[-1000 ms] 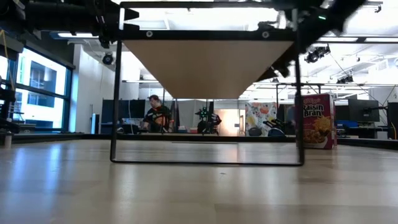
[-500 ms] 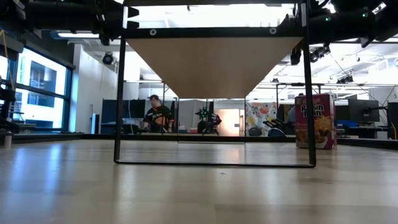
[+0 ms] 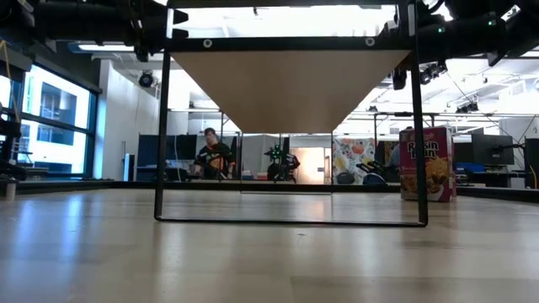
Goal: Stack cereal on shelf
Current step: Put the yellow cereal box on the shelf
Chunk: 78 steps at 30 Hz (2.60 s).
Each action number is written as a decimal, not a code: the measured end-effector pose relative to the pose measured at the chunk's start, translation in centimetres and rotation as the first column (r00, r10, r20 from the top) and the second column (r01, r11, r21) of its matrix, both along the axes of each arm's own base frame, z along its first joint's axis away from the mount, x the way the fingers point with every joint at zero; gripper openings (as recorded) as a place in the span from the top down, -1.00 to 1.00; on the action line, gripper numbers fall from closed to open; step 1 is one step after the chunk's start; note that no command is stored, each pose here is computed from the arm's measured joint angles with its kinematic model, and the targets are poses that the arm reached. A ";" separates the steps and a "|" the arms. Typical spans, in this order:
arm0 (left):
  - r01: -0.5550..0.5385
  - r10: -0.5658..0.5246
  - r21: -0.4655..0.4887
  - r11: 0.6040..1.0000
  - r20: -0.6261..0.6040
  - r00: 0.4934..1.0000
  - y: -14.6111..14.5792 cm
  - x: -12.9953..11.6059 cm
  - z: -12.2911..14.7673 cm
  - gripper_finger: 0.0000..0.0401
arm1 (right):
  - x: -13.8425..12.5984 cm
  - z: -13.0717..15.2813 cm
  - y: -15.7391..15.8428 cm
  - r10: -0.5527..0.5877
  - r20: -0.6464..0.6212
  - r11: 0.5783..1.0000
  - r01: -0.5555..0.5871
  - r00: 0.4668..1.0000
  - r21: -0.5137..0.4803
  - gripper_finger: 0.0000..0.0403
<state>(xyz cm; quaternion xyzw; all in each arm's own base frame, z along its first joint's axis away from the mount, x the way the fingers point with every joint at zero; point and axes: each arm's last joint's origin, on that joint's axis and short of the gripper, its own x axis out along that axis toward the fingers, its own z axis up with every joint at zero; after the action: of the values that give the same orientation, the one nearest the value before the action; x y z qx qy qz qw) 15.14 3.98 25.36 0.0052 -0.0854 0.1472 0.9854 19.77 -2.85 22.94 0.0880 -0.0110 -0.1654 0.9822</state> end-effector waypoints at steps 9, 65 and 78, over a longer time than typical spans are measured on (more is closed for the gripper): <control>0.002 -0.002 -0.010 1.000 -0.008 1.000 0.0 0.0 -0.1 -0.20 | -0.1 0.0 -0.3 -0.128 -0.006 0.992 0.128 0.992 -0.005 0.56; -0.832 -0.381 -0.312 0.459 -0.915 0.133 -23.4 -2.5 3.2 -0.20 | -0.2 -0.8 -0.4 -0.146 -0.060 0.986 0.150 0.988 0.075 0.02; -0.854 -0.278 -0.329 0.403 -0.933 0.228 -26.0 -3.5 2.5 -0.20 | -0.1 -0.9 -0.2 -0.072 -0.063 0.991 0.079 0.995 0.109 0.02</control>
<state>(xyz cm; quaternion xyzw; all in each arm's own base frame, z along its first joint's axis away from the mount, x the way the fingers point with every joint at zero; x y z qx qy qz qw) 11.66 -21.97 27.86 -0.3775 0.5878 0.3614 0.6175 19.65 -3.03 22.02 0.1372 0.0239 -0.2053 0.9687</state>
